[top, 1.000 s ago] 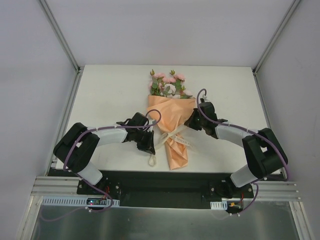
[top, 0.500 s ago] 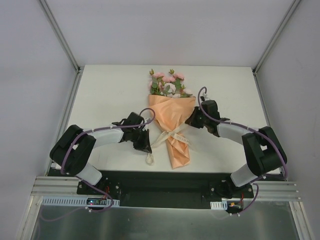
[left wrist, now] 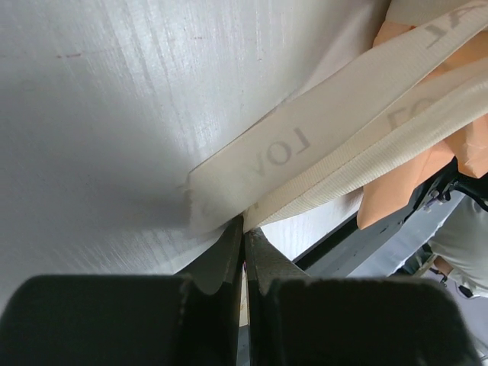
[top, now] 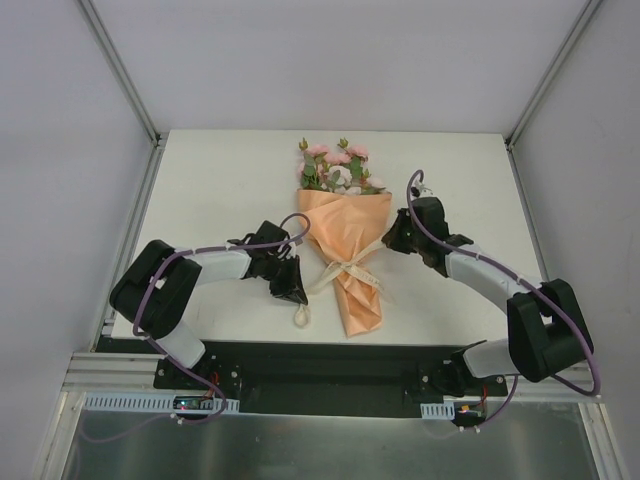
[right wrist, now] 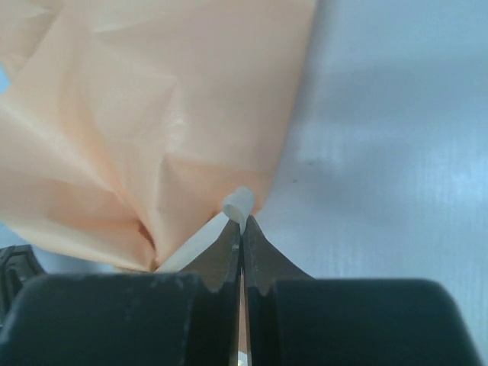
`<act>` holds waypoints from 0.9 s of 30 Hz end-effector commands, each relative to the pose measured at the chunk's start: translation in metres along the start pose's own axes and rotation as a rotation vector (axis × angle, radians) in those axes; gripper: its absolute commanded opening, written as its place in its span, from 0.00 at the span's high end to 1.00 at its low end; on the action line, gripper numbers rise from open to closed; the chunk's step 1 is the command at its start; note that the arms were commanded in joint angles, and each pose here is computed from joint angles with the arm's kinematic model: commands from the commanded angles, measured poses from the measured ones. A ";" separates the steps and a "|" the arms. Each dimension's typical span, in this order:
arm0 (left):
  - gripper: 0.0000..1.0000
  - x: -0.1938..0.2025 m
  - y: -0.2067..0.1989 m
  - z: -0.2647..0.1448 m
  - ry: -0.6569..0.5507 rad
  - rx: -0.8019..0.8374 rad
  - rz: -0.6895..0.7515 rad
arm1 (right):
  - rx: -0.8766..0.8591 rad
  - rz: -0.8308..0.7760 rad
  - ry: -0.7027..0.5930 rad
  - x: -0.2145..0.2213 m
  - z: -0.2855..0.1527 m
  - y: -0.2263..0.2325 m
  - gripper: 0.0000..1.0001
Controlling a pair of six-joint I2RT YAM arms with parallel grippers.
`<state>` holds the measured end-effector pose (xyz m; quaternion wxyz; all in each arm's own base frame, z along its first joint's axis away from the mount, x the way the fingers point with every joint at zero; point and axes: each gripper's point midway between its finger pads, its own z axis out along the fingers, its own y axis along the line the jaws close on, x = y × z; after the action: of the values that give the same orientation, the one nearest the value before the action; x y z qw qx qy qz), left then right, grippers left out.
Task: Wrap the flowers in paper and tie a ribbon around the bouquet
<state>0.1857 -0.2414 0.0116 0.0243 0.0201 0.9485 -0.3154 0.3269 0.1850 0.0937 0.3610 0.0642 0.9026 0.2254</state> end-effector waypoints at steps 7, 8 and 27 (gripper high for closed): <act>1.00 0.010 0.046 -0.003 0.018 -0.076 -0.119 | 0.214 0.085 -0.009 0.014 0.013 -0.063 1.00; 1.00 0.007 0.049 -0.005 0.010 -0.069 -0.135 | 0.226 0.103 -0.011 0.014 0.014 -0.068 1.00; 1.00 -0.014 0.083 -0.033 -0.152 -0.034 -0.320 | 0.257 0.391 -0.032 0.008 0.022 -0.124 1.00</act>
<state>0.2202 -0.1825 0.0091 0.0659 -0.1148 0.9223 -0.3632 0.3244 0.1307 0.0237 0.2731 0.2265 0.9070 0.2269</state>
